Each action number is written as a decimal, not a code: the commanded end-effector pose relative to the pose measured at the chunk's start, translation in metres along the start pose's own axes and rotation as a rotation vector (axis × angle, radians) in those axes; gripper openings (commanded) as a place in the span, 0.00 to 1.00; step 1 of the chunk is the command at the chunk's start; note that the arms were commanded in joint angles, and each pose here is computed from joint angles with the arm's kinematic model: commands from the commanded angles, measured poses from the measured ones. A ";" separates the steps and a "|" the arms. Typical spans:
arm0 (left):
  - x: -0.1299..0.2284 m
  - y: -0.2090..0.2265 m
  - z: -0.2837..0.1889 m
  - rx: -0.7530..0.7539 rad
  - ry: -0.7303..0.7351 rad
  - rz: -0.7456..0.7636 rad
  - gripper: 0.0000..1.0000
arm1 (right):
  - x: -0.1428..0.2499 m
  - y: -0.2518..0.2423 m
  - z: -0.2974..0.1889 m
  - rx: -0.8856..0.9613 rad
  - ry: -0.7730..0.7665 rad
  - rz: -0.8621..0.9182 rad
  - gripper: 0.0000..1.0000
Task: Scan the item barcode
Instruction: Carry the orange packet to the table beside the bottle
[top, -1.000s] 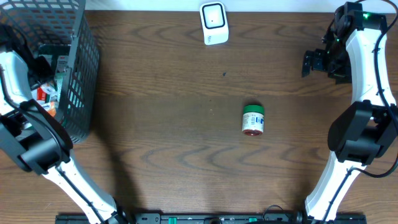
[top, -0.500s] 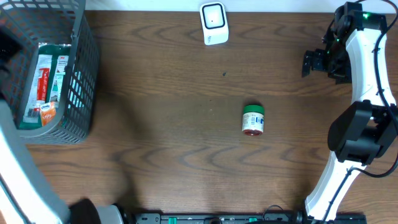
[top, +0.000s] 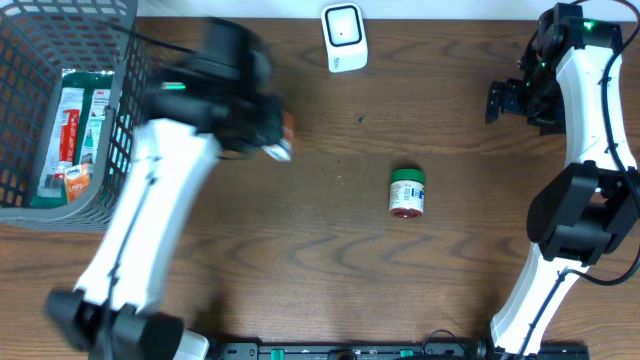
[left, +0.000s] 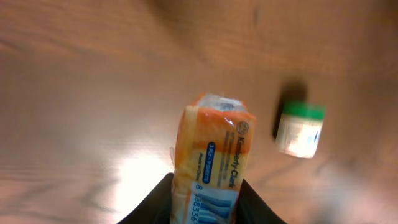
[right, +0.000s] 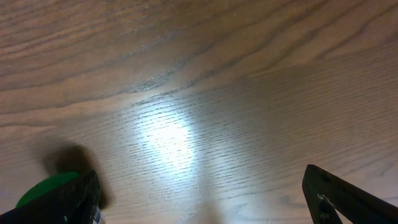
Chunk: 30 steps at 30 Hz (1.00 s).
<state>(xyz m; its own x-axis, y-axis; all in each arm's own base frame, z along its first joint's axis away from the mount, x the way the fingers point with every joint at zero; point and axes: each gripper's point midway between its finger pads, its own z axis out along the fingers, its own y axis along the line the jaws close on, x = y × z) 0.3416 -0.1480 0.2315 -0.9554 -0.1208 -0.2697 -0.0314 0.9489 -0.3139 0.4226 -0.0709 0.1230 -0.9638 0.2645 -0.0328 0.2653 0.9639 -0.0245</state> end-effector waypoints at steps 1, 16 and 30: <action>0.032 -0.022 0.064 -0.044 0.114 0.030 0.28 | -0.003 -0.003 -0.002 0.011 -0.010 -0.003 0.99; 0.086 -0.083 0.208 -0.189 0.127 0.216 0.28 | -0.003 -0.003 -0.002 0.011 -0.010 -0.003 0.99; 0.074 -0.090 0.210 -0.218 0.015 0.215 0.31 | -0.003 -0.002 -0.002 0.011 -0.010 -0.004 0.99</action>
<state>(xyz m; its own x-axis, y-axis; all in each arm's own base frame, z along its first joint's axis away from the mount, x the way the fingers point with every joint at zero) 0.3344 -0.3075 0.0458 -0.9565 0.1034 -0.2727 0.1268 0.9895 -0.0697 0.4226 -0.0715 0.1230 -0.9637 0.2648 -0.0331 0.2658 0.9636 -0.0275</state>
